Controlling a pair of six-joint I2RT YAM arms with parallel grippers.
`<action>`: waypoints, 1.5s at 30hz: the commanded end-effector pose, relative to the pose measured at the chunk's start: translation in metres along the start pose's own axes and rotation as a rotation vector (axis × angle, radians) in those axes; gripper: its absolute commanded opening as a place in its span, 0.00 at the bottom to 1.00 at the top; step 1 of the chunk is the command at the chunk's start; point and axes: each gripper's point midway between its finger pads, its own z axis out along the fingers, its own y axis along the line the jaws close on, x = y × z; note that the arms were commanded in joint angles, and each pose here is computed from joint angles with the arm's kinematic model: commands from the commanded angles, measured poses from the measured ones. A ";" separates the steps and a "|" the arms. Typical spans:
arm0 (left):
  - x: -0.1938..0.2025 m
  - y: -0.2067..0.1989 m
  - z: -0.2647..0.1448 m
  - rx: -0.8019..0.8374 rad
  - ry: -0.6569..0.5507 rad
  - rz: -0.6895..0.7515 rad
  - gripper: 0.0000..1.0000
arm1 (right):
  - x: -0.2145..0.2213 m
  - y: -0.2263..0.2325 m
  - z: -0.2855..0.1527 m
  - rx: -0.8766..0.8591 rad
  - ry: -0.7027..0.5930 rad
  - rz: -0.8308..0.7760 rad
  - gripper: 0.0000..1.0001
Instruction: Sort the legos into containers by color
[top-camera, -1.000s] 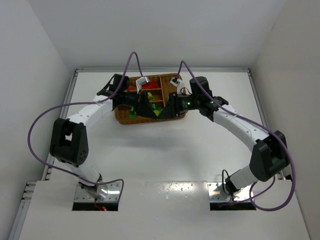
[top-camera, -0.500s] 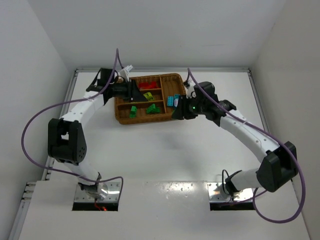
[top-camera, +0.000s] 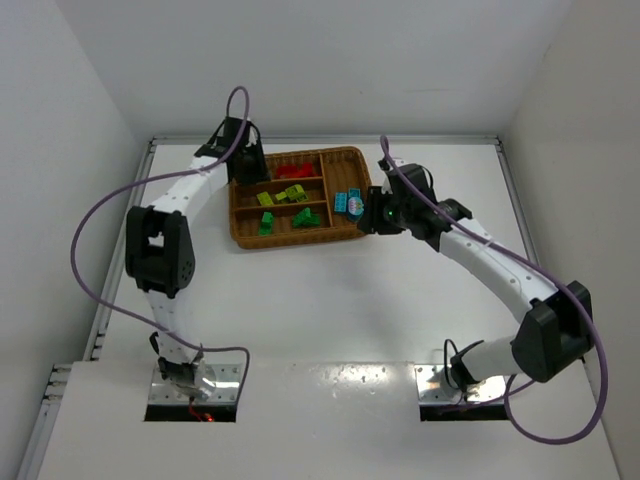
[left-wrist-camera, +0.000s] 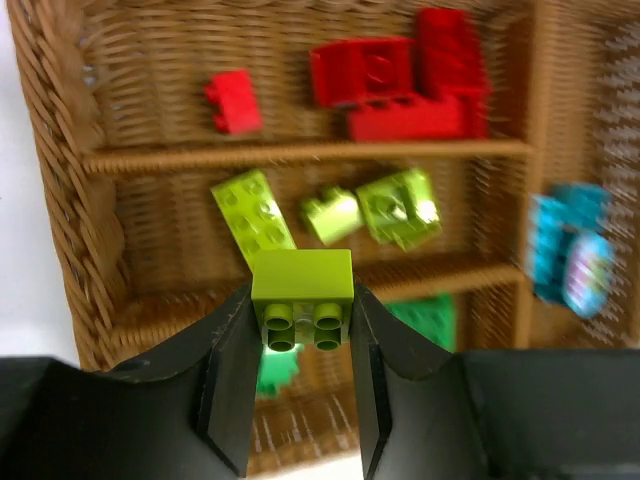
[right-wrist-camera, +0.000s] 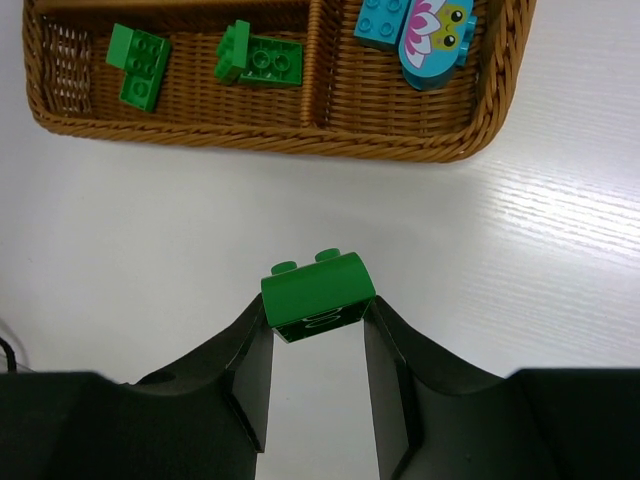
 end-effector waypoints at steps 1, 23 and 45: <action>-0.015 0.005 0.017 -0.107 -0.040 -0.002 0.00 | -0.015 0.002 0.002 0.008 -0.034 0.007 0.05; -0.036 0.006 -0.033 -0.200 -0.116 -0.023 0.83 | -0.040 0.062 0.062 -0.160 0.089 -0.102 0.10; -0.006 0.098 -0.127 -0.317 -0.174 -0.216 0.83 | -0.104 0.094 0.107 -0.009 -0.109 -0.071 1.00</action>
